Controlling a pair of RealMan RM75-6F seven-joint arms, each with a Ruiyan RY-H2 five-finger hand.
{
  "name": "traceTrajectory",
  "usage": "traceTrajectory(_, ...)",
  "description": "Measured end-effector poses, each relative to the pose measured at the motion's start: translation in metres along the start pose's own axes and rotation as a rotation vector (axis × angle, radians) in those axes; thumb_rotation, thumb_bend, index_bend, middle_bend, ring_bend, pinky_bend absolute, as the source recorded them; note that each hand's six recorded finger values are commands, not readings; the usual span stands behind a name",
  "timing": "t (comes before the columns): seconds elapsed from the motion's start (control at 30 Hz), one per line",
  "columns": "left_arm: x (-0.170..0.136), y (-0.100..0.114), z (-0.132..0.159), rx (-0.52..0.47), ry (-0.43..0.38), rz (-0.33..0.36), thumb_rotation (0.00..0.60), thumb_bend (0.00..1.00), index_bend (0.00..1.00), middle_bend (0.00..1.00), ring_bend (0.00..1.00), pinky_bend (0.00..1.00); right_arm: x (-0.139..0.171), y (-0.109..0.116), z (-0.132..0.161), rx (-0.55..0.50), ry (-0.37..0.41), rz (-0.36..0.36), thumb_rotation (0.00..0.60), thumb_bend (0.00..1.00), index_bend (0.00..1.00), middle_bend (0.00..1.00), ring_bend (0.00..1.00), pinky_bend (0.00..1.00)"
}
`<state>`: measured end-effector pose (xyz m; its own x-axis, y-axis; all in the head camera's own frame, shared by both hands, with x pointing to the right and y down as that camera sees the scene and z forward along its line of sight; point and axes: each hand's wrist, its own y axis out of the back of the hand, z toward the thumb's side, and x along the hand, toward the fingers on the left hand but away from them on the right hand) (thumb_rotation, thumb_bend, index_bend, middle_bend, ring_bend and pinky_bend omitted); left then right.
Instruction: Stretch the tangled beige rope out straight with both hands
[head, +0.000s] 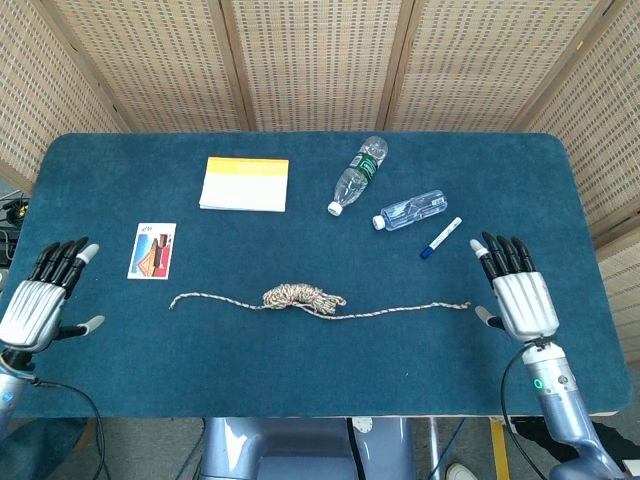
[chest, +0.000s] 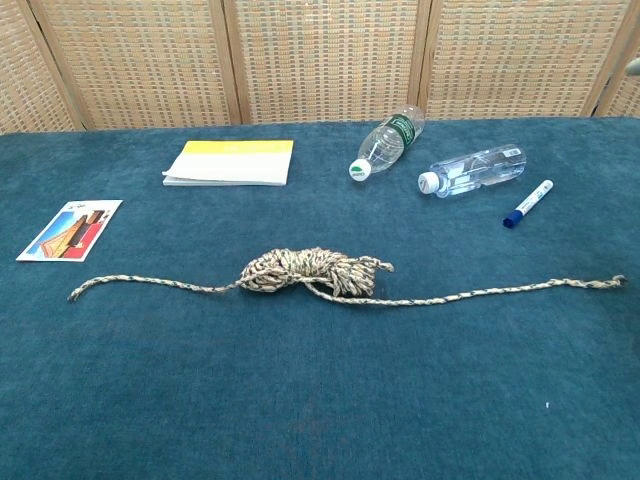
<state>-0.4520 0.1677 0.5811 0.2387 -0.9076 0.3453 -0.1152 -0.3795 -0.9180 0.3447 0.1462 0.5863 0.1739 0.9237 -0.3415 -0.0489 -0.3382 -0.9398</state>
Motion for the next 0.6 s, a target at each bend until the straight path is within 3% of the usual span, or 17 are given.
traceTrajectory(0.23,-0.057,-0.001,-0.006,0.008,0.129,-0.076,0.6,0.0,0.0,0.0,0.0,0.0,0.048,0.013,-0.013,0.061,0.001,-0.122,0.6,0.0,0.02,0.0,0.0,0.0)
traceTrajectory(0.6,-0.079,-0.004,0.006,0.005,0.138,-0.043,0.6,0.0,0.0,0.0,0.0,0.0,0.091,0.005,-0.01,0.055,-0.008,-0.065,0.6,0.0,0.02,0.0,0.0,0.0)
